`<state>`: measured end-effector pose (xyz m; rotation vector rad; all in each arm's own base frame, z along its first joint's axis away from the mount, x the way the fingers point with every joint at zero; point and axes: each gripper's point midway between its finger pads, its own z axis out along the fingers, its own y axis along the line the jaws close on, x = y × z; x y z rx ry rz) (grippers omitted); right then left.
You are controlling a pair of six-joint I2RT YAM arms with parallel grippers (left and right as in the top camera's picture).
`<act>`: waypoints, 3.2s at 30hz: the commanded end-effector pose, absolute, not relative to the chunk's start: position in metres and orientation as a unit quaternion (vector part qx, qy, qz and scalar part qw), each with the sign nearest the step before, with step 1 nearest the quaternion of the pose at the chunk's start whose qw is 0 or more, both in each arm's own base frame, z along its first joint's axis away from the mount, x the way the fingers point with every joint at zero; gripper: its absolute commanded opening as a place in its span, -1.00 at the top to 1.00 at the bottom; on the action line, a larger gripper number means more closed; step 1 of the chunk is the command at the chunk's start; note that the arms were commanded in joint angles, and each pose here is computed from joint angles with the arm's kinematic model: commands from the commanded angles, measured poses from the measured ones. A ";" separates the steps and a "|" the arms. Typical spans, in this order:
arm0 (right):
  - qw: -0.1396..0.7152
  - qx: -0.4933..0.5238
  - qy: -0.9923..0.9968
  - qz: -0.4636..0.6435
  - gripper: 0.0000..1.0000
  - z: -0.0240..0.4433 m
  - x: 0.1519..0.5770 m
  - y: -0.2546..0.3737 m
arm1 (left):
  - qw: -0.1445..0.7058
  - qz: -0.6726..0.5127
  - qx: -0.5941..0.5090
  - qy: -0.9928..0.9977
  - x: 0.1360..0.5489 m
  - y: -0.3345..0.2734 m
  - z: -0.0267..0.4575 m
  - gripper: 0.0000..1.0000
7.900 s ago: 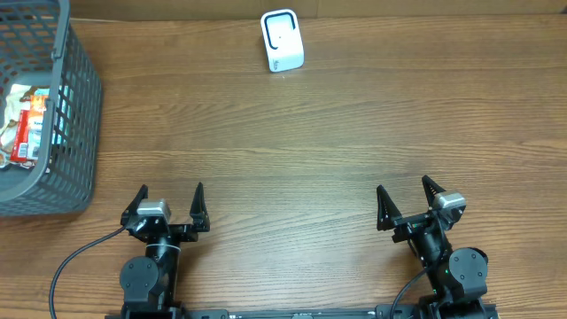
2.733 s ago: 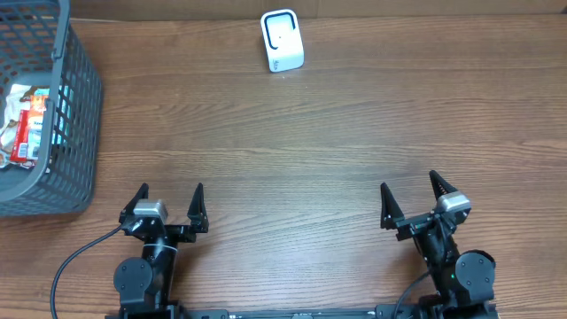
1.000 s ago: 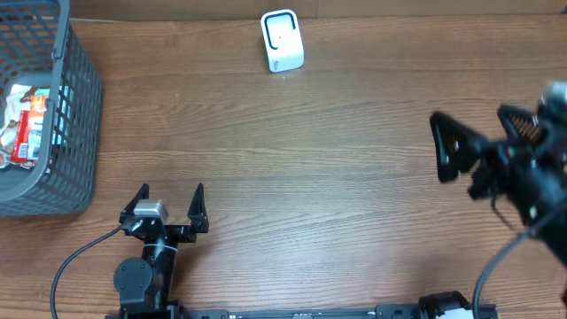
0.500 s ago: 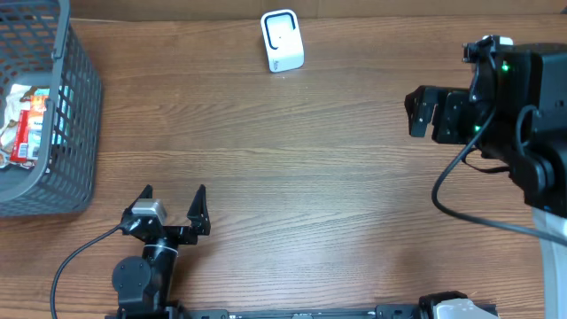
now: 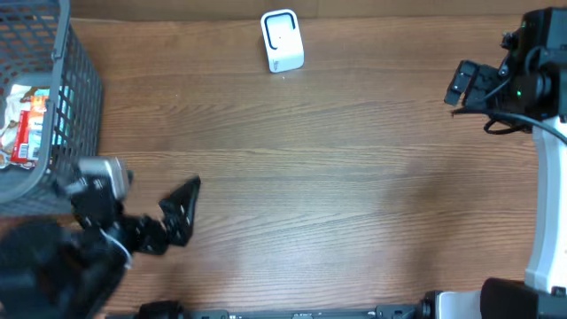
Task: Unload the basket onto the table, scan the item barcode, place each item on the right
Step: 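Raise the right arm up and back toward the right edge, then reach the left gripper into the grey basket over the packages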
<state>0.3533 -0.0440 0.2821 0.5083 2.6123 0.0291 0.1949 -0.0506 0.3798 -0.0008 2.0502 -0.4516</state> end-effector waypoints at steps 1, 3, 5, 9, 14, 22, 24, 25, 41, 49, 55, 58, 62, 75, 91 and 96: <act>0.245 0.192 0.950 0.008 -1.00 0.286 0.357 -0.046 | 0.463 -0.136 0.048 0.875 0.217 -0.042 0.427 -0.99; 0.246 0.192 0.950 0.008 -1.00 0.286 0.357 -0.046 | 0.441 -0.127 0.039 0.887 0.229 -0.037 0.440 -1.00; 0.245 0.192 0.950 0.008 -1.00 0.286 0.357 -0.046 | 0.439 -0.128 0.038 0.889 0.245 -0.036 0.451 -1.00; 0.246 0.192 0.950 0.008 -1.00 0.286 0.357 -0.046 | 0.406 -0.140 0.031 0.903 0.288 -0.035 0.438 -1.00; 0.245 0.192 0.950 0.008 -1.00 0.286 0.357 -0.046 | 0.386 -0.111 0.048 0.914 0.324 -0.025 0.417 -0.99; 0.245 0.192 0.950 0.008 -1.00 0.286 0.357 -0.046 | 0.426 0.062 -0.072 0.900 0.353 0.066 0.427 -0.99; 0.246 0.192 0.950 0.008 -1.00 0.286 0.357 -0.046 | 0.427 0.112 -0.121 0.889 0.346 0.105 0.431 -0.99; 0.245 0.193 0.950 0.008 -1.00 0.286 0.357 -0.047 | 0.423 0.137 -0.152 0.883 0.340 0.130 0.432 -0.99; 0.246 0.192 0.950 0.008 -1.00 0.286 0.357 -0.046 | 0.319 0.163 -0.229 0.905 0.325 0.254 0.365 -0.99; 0.246 0.192 0.950 0.008 -1.00 0.286 0.357 -0.046 | 0.267 0.102 -0.173 0.942 0.361 0.263 0.301 -0.99; 0.246 0.192 0.950 0.008 -1.00 0.286 0.357 -0.046 | 0.238 0.037 -0.143 0.960 0.386 0.273 0.244 -1.00; 0.246 0.192 0.950 0.008 -1.00 0.286 0.357 -0.046 | 0.227 -0.011 -0.114 0.967 0.400 0.267 0.214 -1.00; 0.245 0.192 0.950 0.008 -1.00 0.286 0.357 -0.046 | 0.209 -0.053 -0.092 0.972 0.414 0.266 0.173 -1.00; 0.245 0.192 0.950 0.008 -1.00 0.286 0.357 -0.046 | 0.180 -0.073 -0.092 0.977 0.430 0.270 0.117 -0.99; 0.246 0.192 0.950 0.008 -1.00 0.286 0.357 -0.046 | 0.172 -0.086 -0.087 0.977 0.434 0.262 0.085 -1.00; 0.245 0.192 0.950 0.008 -1.00 0.286 0.357 -0.046 | 0.167 -0.096 -0.088 0.977 0.431 0.257 0.084 -0.35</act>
